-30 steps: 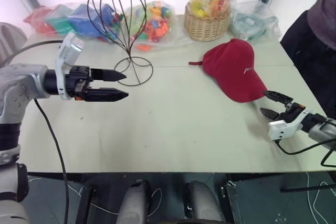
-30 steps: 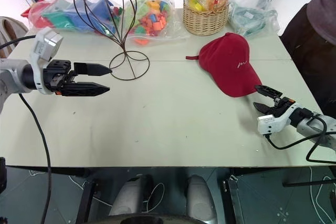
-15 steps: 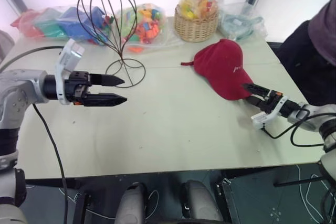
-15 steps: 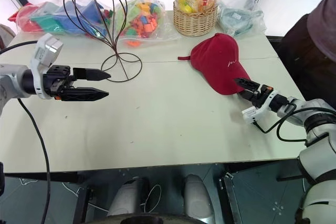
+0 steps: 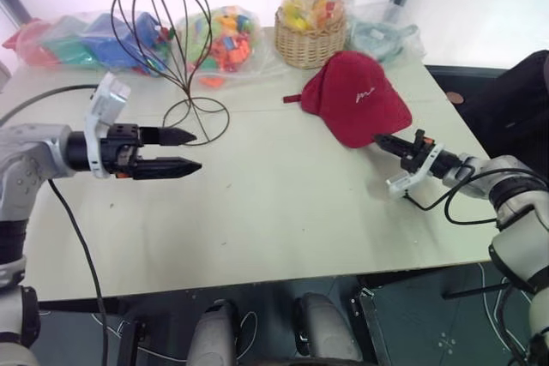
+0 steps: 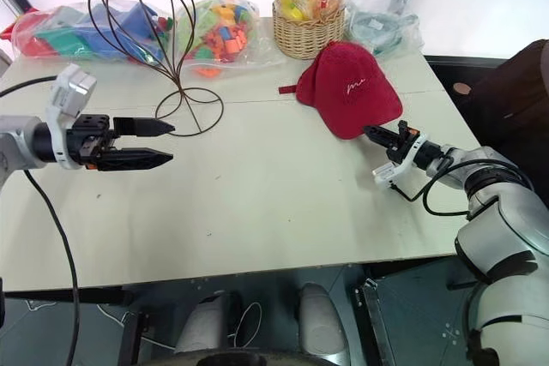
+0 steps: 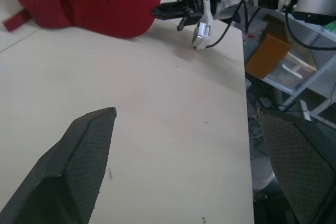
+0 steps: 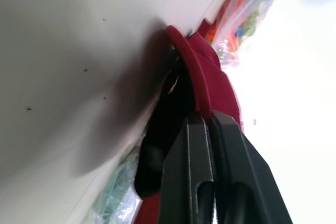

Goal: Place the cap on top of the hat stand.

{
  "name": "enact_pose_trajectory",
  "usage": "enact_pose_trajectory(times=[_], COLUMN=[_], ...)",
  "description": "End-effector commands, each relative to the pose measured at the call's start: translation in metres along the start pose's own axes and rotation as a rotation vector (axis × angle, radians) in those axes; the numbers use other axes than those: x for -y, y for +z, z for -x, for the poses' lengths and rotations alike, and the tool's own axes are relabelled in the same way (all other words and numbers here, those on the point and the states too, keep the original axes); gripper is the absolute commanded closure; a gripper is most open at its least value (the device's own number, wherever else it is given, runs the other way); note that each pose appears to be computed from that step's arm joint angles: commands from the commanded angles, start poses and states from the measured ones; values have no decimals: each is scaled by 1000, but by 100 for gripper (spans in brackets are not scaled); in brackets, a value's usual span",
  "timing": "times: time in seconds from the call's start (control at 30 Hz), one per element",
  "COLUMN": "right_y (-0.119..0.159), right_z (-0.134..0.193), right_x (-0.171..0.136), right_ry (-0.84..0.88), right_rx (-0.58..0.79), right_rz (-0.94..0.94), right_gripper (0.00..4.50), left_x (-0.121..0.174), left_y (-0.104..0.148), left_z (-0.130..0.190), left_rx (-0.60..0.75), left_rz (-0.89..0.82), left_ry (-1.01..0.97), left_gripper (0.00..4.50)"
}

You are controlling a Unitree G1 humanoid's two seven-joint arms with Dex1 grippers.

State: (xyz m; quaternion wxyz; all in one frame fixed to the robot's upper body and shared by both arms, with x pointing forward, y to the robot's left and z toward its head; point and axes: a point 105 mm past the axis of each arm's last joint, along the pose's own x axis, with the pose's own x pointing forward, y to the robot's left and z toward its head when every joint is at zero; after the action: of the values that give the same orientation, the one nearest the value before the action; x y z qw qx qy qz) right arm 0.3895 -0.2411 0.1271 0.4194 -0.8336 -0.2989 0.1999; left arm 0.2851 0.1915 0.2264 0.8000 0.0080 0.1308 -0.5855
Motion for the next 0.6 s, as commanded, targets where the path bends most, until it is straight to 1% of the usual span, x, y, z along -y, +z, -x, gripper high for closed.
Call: enact_pose_trajectory(times=[0.03,0.1,0.17,0.23,0.3,0.37,0.43,0.47,0.5,0.57,0.6], right_y=[11,11,5,-4,-22,-42,-60,-64,-67,-68,-67], right_z=[-20,-22,-24,-25,-25,-24,-21,-18,-16,-12,-11], right_x=[10,12,15,20,37,61,92,102,120,159,184], right_ry=[-82,-93,-112,-138,-212,-315,-421,-447,-487,-561,-600], right_rx=[1,-8,-53,-114,-199,-287,-358,-381,-400,-429,-447], right_rz=[-35,-40,-56,-78,-99,-114,-112,-113,-105,-87,-80], right_gripper=[445,445,445,445,445,445,445,445,445,445,445], left_x=[1,1,1,2,4,6,8,8,9,11,13], left_y=[12,12,14,19,27,37,48,51,56,64,68], left_z=[9,9,9,10,12,18,26,27,31,34,37], left_rx=[31,32,34,37,42,50,58,60,63,71,79], left_rz=[-55,-57,-64,-81,-102,-126,-146,-151,-159,-175,-184], left_ry=[29,31,40,57,78,107,140,147,159,176,182], left_gripper=[0,0,0,0,0,0,0,0,0,0,0])
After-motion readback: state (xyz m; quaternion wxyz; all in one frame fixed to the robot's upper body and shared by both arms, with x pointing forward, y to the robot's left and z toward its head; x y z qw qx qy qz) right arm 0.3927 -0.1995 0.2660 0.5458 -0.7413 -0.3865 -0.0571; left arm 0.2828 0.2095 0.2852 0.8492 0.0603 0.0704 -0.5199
